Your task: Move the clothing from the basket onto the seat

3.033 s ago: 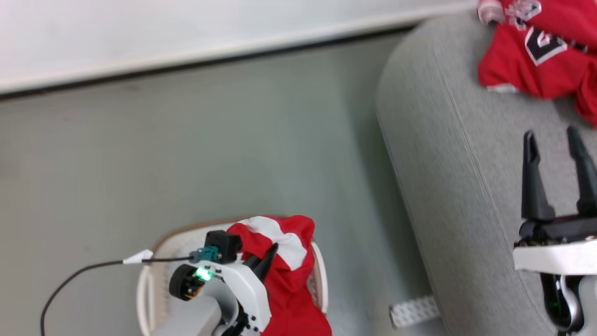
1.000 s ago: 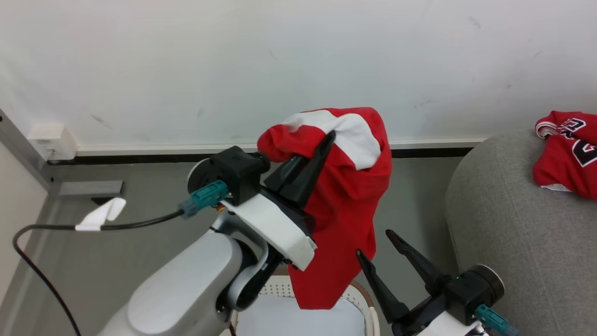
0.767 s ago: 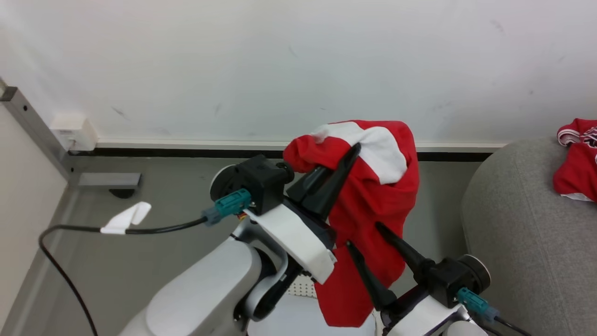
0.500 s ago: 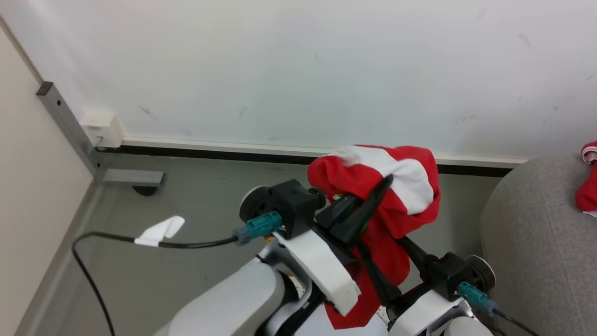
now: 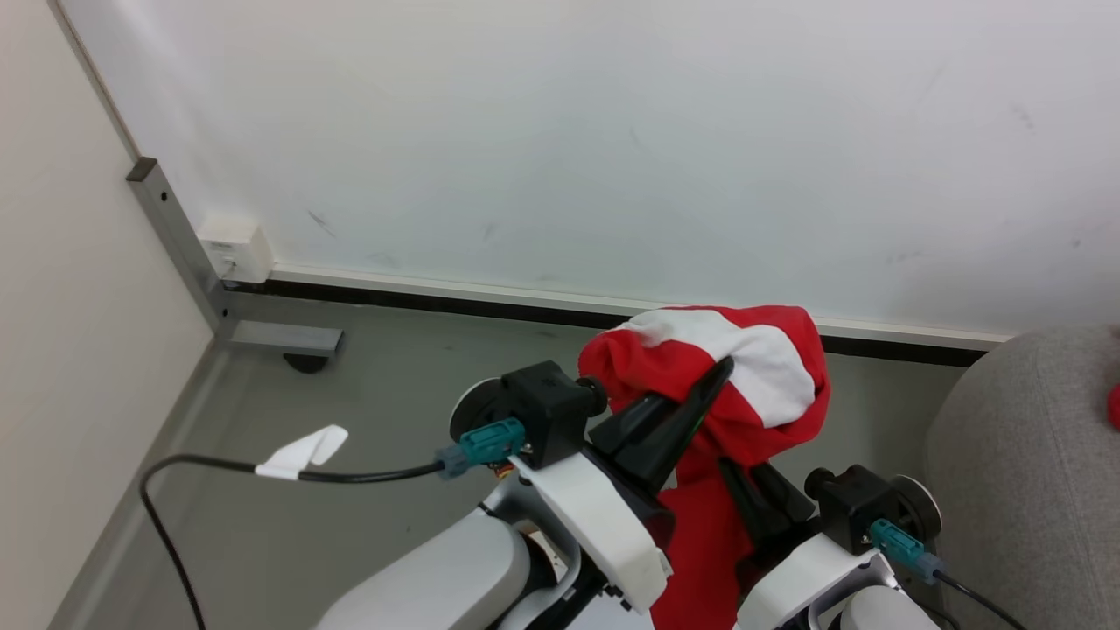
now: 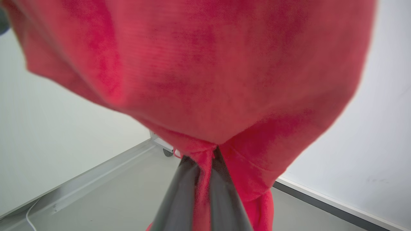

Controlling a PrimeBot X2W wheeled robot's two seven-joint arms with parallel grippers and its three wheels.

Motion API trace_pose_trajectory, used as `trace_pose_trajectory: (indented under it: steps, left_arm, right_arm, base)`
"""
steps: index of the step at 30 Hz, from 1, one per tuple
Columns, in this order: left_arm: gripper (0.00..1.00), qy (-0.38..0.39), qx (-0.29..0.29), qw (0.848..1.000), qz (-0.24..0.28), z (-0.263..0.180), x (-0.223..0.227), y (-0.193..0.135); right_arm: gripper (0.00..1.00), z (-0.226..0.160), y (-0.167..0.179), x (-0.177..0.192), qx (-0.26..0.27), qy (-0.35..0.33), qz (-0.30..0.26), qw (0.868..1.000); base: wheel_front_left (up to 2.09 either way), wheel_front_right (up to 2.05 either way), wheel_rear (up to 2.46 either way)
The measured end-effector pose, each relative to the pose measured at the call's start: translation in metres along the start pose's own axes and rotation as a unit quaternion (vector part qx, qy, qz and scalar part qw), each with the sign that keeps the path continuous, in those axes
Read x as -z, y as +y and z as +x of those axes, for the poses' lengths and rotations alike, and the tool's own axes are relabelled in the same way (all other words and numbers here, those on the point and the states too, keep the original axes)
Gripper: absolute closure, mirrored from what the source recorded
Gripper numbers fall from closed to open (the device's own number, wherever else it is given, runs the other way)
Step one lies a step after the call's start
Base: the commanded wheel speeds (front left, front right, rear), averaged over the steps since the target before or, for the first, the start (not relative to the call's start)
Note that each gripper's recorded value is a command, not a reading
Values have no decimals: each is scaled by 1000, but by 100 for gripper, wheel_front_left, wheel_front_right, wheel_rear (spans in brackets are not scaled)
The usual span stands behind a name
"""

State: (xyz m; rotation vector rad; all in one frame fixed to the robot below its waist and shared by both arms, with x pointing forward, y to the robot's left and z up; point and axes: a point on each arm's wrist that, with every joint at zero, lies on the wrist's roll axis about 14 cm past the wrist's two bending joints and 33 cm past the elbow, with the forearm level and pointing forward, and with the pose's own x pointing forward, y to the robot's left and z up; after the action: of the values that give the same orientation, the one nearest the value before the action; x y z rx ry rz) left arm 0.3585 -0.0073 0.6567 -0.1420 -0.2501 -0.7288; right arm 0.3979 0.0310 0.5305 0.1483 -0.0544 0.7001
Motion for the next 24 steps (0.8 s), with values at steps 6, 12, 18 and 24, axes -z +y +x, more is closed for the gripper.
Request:
trace_pose_trajectory:
  steps: [6,12,18,24]
  left_arm:
    - [100,1,-17,1000,-3,1,4,14]
    - [100,1,-41,999,-2,2,10,29]
    - [75,9,-19,1000,-7,5,17,17]
    - [0,20,20,999,-17,9,27,-7]
  right_arm:
    - [100,-2,0,-6,-1,-10,-1,1000]
    - [100,-6,-10,-14,15,-27,10,999]
    - [100,-12,-27,-25,39,-44,10,998]
    - [100,-23,-54,-43,78,-71,7,994]
  base:
    - [0,0,0]
    - [0,0,0]
    - [0,0,0]
    - [0,0,0]
